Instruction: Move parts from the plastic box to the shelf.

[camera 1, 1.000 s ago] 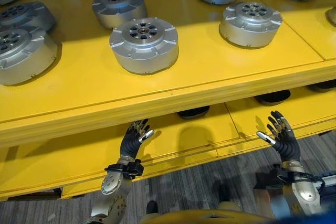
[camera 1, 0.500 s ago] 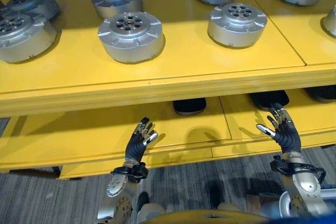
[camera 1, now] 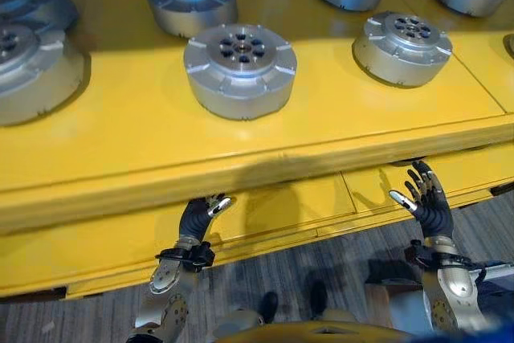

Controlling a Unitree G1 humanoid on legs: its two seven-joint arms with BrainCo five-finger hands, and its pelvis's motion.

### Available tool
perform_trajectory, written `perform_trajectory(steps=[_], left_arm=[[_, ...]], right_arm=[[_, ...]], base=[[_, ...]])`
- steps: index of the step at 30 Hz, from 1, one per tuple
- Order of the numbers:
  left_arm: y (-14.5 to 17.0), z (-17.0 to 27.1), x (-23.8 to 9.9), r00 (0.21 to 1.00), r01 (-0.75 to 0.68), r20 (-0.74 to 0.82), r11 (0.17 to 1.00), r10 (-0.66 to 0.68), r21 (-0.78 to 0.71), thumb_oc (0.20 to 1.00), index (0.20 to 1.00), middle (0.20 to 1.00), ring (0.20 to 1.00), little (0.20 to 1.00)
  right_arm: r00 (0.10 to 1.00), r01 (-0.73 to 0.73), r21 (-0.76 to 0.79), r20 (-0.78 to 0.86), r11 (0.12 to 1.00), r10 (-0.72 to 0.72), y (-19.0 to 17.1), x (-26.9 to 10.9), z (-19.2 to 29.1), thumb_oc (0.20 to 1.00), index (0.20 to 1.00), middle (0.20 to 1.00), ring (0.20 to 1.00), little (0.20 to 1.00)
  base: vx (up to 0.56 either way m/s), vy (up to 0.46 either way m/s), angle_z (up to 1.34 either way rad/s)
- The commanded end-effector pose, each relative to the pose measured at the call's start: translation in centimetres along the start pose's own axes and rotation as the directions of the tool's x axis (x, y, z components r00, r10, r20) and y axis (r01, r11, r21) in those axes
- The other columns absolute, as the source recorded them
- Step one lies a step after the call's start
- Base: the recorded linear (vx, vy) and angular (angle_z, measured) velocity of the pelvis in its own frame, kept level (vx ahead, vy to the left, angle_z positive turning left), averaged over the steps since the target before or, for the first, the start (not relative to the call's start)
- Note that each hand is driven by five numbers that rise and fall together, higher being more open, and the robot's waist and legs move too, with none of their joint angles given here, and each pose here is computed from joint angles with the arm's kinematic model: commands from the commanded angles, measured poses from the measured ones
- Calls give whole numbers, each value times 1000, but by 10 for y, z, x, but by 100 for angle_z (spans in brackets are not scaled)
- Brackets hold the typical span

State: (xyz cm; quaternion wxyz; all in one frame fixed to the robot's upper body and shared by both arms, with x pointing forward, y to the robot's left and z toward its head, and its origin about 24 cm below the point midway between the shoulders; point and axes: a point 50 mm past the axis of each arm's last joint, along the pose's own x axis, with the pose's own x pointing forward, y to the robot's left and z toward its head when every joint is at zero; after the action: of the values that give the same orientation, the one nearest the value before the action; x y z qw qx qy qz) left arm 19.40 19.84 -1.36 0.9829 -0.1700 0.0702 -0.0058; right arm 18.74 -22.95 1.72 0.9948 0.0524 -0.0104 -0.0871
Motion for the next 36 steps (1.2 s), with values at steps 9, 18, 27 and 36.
perform_trajectory(steps=[9,18,27,36], left_arm=[[0,23,2,992,-15,127,999,11,28,1000,1000,1000,1000,1000],[1,31,7,990,-24,140,996,11,88,1000,1000,1000,1000,1000],[14,28,-4,991,-76,119,995,67,67,1000,1000,1000,1000,1000],[15,16,-10,993,-91,81,995,88,29,1000,1000,1000,1000,1000]], right_arm=[[996,-39,-13,75,999,40,-1,11,17,1000,1000,1000,1000,1000],[988,-94,14,121,995,91,19,22,28,1000,1000,1000,1000,1000],[989,-90,28,117,996,86,25,21,25,1000,1000,1000,1000,1000],[992,-36,-1,125,999,36,1,10,31,1000,1000,1000,1000,1000]], base=[[17,60,-8],[-113,159,-54],[-38,-11,-111],[15,-224,-67]])
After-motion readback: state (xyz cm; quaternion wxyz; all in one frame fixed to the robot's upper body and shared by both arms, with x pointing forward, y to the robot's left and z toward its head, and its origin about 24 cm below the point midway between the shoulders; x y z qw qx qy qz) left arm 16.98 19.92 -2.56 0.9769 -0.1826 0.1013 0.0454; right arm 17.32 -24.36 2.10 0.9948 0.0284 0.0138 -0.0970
